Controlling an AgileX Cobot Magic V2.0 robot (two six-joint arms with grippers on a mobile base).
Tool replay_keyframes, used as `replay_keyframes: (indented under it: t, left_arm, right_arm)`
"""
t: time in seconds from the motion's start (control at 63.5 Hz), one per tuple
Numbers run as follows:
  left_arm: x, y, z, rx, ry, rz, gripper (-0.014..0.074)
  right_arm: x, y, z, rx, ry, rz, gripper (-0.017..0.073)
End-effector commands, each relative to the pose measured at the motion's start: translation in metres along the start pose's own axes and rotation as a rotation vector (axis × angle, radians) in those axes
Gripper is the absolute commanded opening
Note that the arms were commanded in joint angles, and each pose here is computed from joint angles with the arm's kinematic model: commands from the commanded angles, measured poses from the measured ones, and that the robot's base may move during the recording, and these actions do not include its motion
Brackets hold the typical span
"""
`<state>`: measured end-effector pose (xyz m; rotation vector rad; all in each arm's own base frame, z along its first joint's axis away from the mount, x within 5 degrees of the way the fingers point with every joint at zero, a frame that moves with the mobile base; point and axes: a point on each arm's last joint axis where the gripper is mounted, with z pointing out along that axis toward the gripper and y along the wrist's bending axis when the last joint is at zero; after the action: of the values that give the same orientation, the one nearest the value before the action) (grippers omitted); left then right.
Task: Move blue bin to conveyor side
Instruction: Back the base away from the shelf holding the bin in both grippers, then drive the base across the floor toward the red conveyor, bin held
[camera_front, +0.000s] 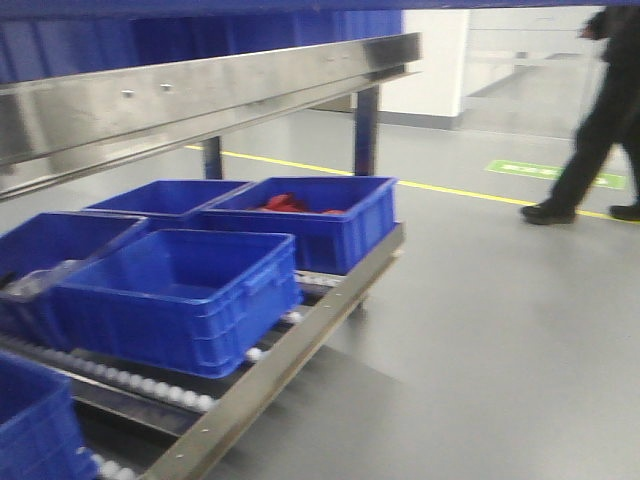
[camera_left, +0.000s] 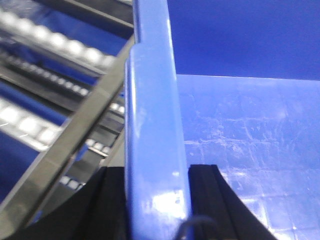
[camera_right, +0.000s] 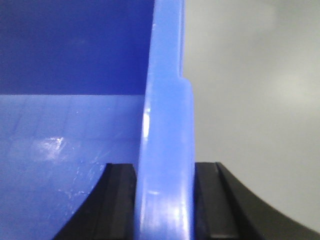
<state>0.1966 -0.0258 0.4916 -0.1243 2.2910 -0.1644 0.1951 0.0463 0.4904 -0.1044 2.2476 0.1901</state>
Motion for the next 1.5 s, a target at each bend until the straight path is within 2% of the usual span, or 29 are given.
replay_keyframes:
  t: [0.0, 1.48]
  left_arm:
    - [-0.0072, 0.0006, -0.0123, 0.002, -0.114, 0.014, -0.0017]
    - [-0.0072, 0.0006, -0.0123, 0.002, -0.114, 0.014, -0.0017]
  right_arm:
    - [-0.01, -0.0047, -0.013, 0.041, -0.138, -0.033, -0.0081]
    - [-0.01, -0.0047, -0.013, 0.041, -0.138, -0.033, -0.0081]
